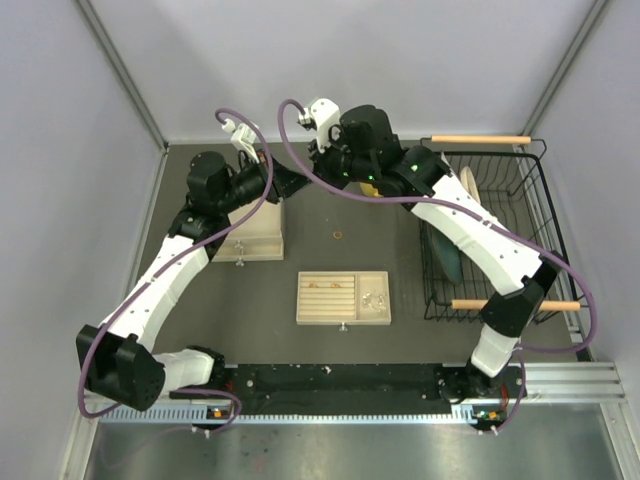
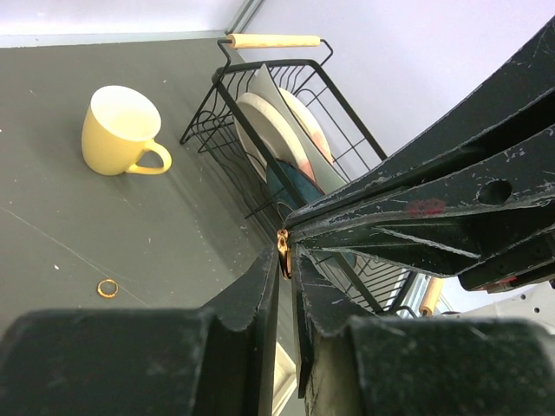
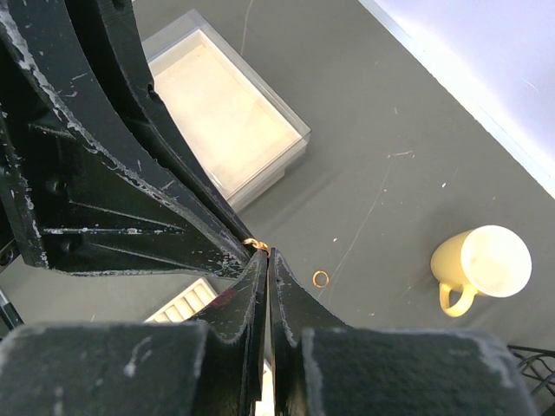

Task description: Organize the mixed jewelry

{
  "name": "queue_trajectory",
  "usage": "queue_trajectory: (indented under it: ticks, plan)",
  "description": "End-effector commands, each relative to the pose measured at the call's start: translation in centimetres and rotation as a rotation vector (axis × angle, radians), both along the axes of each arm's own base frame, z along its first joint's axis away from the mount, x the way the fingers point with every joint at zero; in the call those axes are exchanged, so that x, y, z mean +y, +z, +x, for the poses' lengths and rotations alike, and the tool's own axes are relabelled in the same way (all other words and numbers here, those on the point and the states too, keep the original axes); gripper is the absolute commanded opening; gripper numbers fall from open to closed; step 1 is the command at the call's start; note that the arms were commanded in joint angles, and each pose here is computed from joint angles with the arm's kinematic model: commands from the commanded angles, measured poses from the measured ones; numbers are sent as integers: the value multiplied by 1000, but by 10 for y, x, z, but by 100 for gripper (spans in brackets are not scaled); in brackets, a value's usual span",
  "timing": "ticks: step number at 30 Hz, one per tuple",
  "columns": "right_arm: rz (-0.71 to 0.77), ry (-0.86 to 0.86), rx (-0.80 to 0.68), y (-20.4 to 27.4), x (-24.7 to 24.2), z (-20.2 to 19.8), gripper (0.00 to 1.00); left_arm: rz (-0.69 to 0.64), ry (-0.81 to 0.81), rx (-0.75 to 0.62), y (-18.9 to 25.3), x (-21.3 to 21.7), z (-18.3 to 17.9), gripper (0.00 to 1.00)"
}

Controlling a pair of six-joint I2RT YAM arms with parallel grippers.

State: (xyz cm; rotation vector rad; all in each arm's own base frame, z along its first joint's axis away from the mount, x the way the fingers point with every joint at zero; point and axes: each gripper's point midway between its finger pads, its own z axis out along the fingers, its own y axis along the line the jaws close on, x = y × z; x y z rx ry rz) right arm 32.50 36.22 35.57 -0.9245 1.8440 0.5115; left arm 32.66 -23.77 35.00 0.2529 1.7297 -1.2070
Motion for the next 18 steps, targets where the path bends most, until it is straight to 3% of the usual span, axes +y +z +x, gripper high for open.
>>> queue_trajectory:
  ticks: [1,18]
  plan:
    - [29,8,-27,14,8,-4,0,-30,-19,-79,23,-3,-3,14]
    - [26,-4,-53,21,2,-3,0,-9,-16,-72,9,-1,-5,0]
